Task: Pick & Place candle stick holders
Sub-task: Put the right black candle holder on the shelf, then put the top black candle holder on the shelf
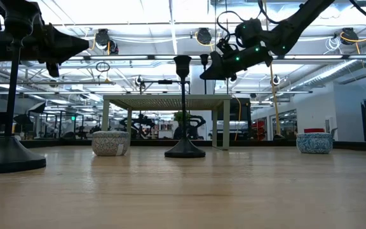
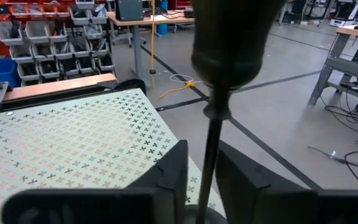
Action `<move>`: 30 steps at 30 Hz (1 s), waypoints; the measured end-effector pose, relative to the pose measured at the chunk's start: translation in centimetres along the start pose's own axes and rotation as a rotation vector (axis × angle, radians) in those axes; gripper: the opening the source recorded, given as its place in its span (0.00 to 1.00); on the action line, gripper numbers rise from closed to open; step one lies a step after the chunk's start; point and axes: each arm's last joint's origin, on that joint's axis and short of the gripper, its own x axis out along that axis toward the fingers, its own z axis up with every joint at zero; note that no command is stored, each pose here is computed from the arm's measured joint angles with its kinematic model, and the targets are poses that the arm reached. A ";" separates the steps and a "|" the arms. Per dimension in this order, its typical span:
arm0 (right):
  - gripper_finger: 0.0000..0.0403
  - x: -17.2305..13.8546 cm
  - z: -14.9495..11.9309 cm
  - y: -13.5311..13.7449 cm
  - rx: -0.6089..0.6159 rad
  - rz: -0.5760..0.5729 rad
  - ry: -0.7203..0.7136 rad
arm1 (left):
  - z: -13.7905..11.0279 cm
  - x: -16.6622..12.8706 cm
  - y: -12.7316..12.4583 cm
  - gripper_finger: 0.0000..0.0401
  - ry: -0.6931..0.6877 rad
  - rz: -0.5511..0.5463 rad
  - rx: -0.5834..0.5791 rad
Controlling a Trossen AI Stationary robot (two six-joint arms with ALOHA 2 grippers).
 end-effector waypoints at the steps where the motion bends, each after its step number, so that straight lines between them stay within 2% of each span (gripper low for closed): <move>1: 0.21 0.0 0.0 0.0 0.000 0.000 -0.001 | 0.0 0.0 0.0 0.10 0.000 0.000 -0.005; 5: 0.30 0.0 0.0 0.0 -0.003 0.000 -0.002 | 0.0 0.0 0.0 0.10 0.003 -0.016 -0.006; 10: 0.42 -0.2 -0.1 0.1 -0.032 0.003 0.029 | -0.1 0.0 -0.3 0.10 0.023 -0.102 -0.036; 13: 0.50 -0.8 0.2 0.2 -0.065 0.006 0.056 | -0.1 0.0 -0.5 0.10 0.037 -0.163 -0.039; 18: 0.59 -2.4 0.8 0.6 -0.082 0.020 0.133 | 0.0 -0.1 -0.6 0.10 0.036 -0.190 -0.037; 24: 0.62 -4.9 1.9 1.3 -0.065 0.038 0.212 | -0.1 0.1 -0.9 0.10 0.034 -0.229 -0.029; 30: 0.60 -7.5 3.0 2.7 -0.046 0.075 0.277 | 0.5 0.6 -1.8 0.14 -0.048 -0.326 0.031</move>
